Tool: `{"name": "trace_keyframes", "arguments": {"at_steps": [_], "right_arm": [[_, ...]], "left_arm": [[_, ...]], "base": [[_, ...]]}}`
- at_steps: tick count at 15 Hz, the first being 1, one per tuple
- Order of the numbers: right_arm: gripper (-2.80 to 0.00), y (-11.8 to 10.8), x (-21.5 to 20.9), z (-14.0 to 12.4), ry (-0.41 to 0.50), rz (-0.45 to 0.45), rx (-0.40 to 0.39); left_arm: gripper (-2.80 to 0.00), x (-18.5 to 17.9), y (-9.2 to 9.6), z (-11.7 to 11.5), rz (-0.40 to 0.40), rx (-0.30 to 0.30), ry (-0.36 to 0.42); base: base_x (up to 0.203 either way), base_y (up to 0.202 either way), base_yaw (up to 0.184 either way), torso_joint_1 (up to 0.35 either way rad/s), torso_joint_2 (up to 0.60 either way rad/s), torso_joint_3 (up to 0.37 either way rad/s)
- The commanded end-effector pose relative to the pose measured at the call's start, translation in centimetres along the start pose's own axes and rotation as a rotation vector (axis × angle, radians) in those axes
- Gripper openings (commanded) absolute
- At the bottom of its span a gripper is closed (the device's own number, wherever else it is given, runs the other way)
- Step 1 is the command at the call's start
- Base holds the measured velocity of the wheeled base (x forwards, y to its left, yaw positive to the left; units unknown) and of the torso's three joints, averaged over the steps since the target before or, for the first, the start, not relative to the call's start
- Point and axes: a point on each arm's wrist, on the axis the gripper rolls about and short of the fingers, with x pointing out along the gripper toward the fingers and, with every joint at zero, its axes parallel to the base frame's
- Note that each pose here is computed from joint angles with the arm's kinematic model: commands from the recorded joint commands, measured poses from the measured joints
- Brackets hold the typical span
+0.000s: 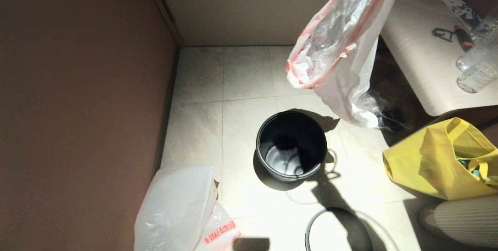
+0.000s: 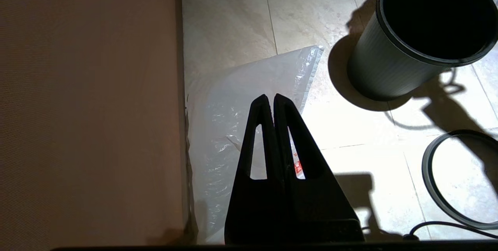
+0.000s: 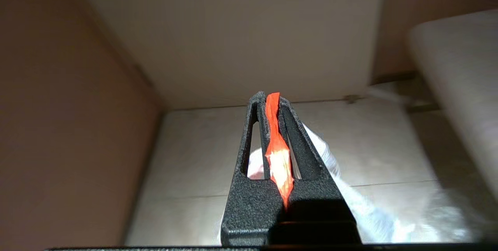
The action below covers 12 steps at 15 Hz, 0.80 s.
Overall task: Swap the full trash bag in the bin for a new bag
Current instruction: Place the trash bag on the floor
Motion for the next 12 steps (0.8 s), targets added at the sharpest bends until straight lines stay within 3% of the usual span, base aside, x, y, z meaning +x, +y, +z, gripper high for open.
{"name": "trace_keyframes", "arguments": {"at_steps": [1,4,6,9,12], "right_arm": [[-2.8,-1.3,2.2,-2.6,0.041,-0.065,-0.045],[-2.8,-6.7,7.5,-9.5,0.107,-0.233,-0.105],[-2.8,-10.9,10.4,-15.5,0.179,-0.317,-0.145],[-2.8,-16.7,12.5,-25.1,0.315,-0.418,-0.191],[-2.8,-20.8,12.4,-33.3,0.452,-0.492,-0.224]], "left_arm": [[-2.8,0.0,0.0,0.0,0.001,0.0,0.0],[-2.8,0.0,0.0,0.0,0.001,0.0,0.001],[-2.8,0.0,0.0,0.0,0.0,0.0,0.0],[-2.8,0.0,0.0,0.0,0.0,0.0,0.0],[-2.8,0.0,0.0,0.0,0.0,0.0,0.0]], "base": [[0.0,0.0,0.0,0.0,0.0,0.0],[0.0,0.0,0.0,0.0,0.0,0.0],[0.0,0.0,0.0,0.0,0.0,0.0],[0.0,0.0,0.0,0.0,0.0,0.0],[0.0,0.0,0.0,0.0,0.0,0.0]]}}
